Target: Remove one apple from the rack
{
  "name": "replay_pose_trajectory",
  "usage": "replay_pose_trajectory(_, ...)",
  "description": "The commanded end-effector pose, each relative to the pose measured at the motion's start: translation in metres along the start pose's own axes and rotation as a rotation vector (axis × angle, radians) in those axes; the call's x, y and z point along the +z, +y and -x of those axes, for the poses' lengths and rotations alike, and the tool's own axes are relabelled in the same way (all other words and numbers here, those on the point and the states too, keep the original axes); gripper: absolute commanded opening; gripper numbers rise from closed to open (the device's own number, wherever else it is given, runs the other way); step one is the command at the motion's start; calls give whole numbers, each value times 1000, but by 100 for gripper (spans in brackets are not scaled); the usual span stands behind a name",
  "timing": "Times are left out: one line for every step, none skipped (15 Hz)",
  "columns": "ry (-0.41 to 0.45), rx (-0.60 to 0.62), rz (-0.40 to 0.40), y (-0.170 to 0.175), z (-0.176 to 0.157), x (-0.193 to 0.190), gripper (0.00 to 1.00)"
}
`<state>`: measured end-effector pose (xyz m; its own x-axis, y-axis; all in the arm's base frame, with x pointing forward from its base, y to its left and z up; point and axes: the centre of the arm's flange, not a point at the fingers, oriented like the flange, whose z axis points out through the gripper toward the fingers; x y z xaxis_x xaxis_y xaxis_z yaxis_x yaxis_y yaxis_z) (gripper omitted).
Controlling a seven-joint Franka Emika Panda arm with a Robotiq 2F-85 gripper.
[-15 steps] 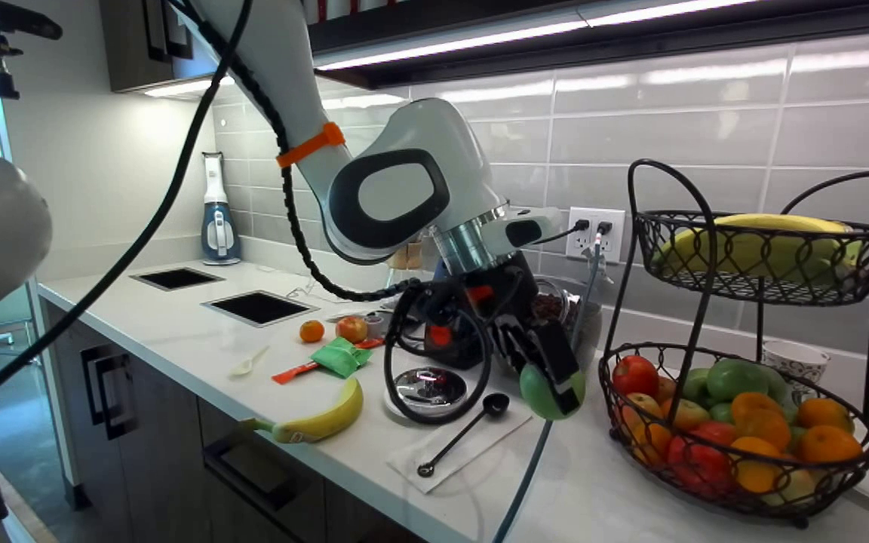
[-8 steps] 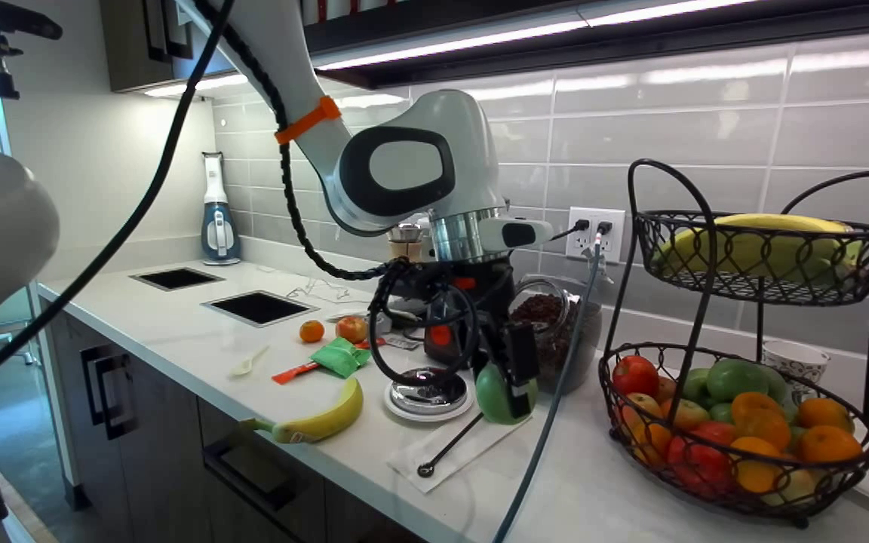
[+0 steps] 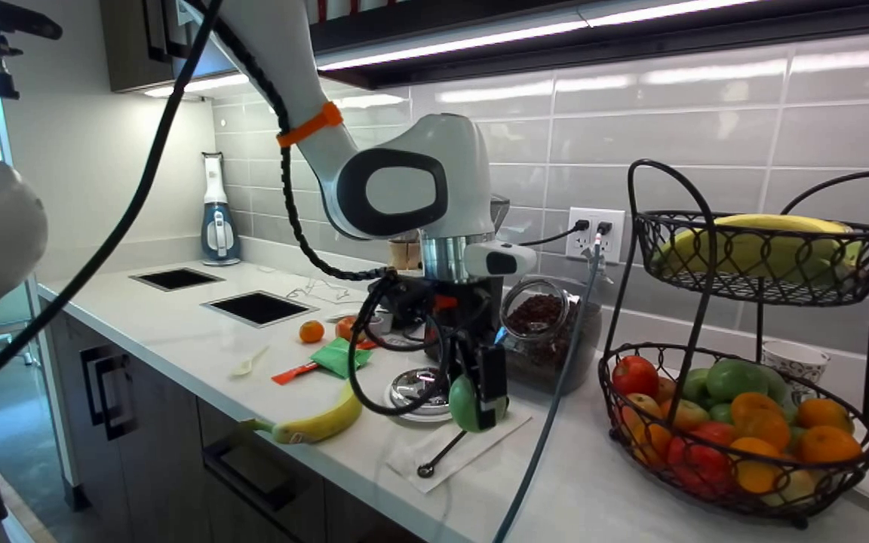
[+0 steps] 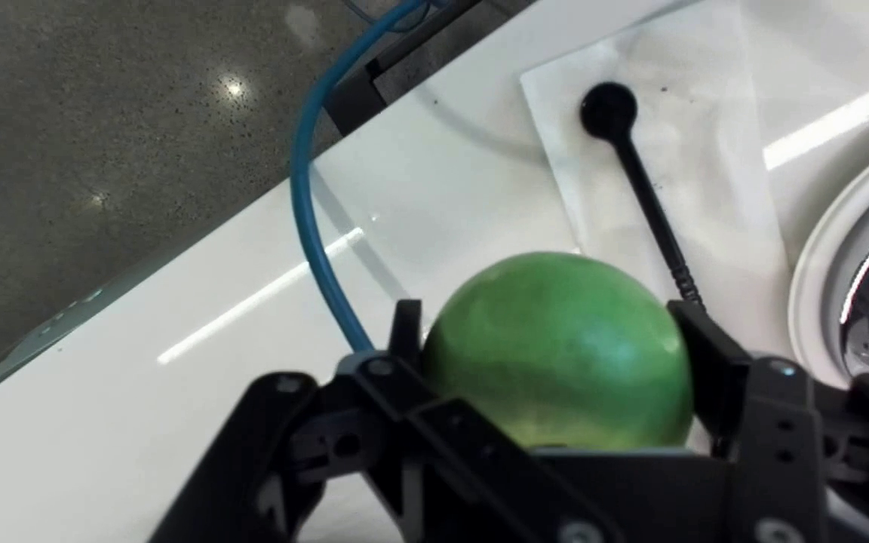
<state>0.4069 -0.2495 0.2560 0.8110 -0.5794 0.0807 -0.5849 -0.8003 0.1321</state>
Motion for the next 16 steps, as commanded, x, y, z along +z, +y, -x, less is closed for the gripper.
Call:
replay_pose_trajectory(-8,38,-46,4,-22,40,54)
replay_pose_trajectory(-10,61,-41,5,-26,42,54)
replay_pose_trajectory(-15,98,-33,6,-31,43,54)
replay_pose_trajectory(-25,48,-32,2,-4,20,79)
replay_pose_trajectory(-28,66,-37,4,-7,23,79)
replay_pose_trajectory(-29,75,-37,6,-10,25,79)
replay_pose_trajectory(-28,80,-36,7,-12,25,79)
replay_pose_trajectory(-27,82,-36,7,-13,25,54)
replay_pose_trajectory(0,79,-36,4,-13,34,54)
replay_pose_trajectory(-17,76,-32,2,-14,40,54)
replay_pose_trajectory(-5,85,-30,1,-15,45,54)
replay_pose_trajectory(-13,91,-32,1,-15,47,54)
replay_pose_trajectory(-5,99,-34,2,-15,48,54)
replay_pose_trajectory(-5,110,-35,3,-16,49,54)
replay_pose_trajectory(16,127,-29,6,-17,48,54)
replay_pose_trajectory(21,143,-35,13,-21,46,54)
